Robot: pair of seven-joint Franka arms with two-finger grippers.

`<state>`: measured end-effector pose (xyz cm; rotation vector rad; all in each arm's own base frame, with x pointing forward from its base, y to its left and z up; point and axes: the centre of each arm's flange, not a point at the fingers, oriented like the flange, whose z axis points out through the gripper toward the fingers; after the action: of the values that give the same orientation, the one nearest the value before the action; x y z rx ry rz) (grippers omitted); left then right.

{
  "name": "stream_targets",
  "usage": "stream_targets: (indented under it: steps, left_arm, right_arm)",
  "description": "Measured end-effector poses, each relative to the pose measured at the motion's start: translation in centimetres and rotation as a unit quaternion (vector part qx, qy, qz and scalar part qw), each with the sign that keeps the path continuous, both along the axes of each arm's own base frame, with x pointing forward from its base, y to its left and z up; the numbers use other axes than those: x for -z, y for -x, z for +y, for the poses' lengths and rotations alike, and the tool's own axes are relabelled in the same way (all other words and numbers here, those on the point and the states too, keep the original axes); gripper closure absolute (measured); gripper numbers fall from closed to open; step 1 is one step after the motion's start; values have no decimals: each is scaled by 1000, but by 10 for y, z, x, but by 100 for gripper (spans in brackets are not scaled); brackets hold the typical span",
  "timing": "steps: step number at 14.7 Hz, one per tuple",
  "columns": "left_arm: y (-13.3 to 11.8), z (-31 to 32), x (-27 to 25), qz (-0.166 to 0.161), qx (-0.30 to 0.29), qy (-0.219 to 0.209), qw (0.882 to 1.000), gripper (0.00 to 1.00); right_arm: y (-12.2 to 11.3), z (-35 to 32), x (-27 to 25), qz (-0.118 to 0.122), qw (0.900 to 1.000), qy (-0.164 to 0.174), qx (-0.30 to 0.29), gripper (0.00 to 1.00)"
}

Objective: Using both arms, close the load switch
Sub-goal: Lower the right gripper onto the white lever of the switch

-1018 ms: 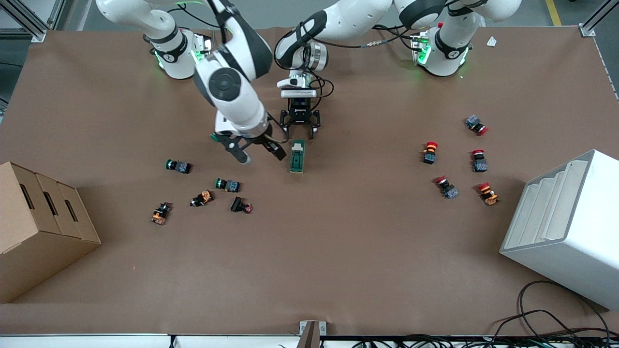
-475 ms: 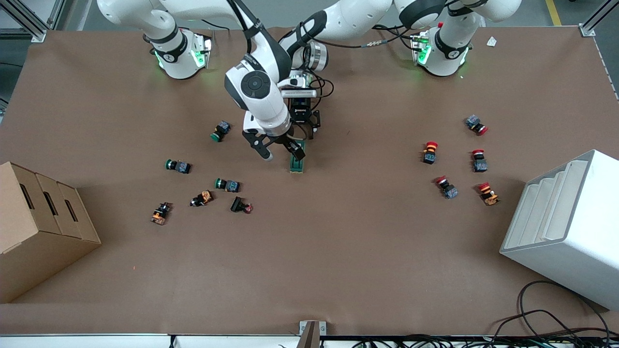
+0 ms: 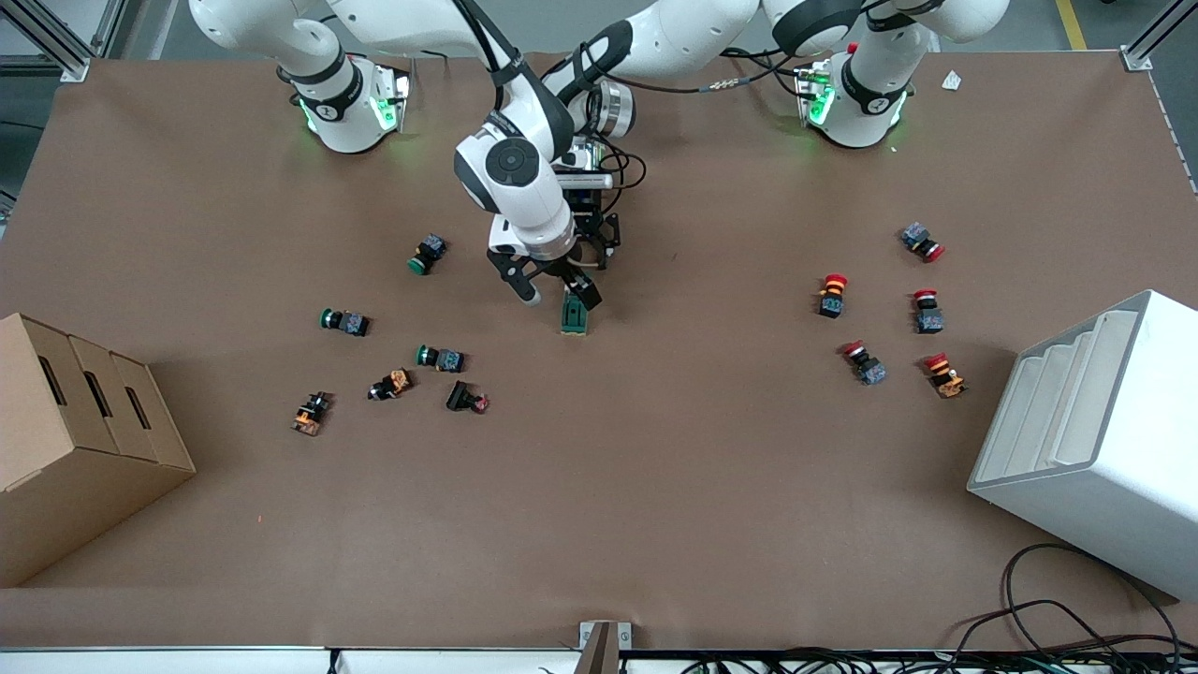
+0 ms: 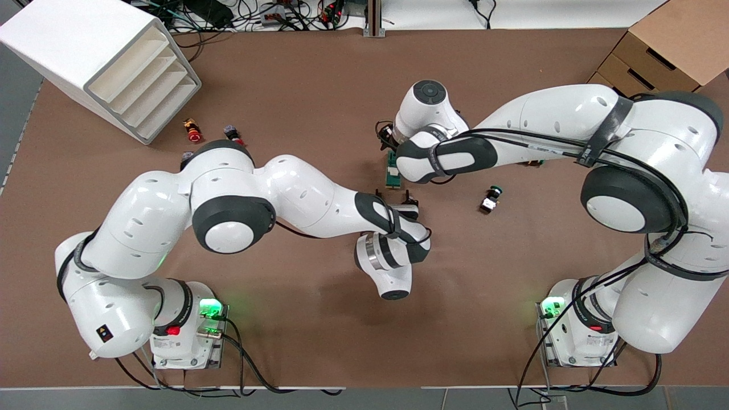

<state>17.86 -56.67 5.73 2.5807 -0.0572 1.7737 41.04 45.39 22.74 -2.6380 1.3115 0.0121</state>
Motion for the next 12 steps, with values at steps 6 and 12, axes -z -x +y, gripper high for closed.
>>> stream_targets:
  steps: [6, 12]
  left_arm:
    - [0, 0, 0, 0, 0, 0, 1000, 1]
    - [0, 0, 0, 0, 0, 0, 1000, 1]
  right_arm:
    - [7, 7, 17, -9, 1000, -7, 7, 0]
    - [9, 11, 24, -17, 1000, -13, 10, 0]
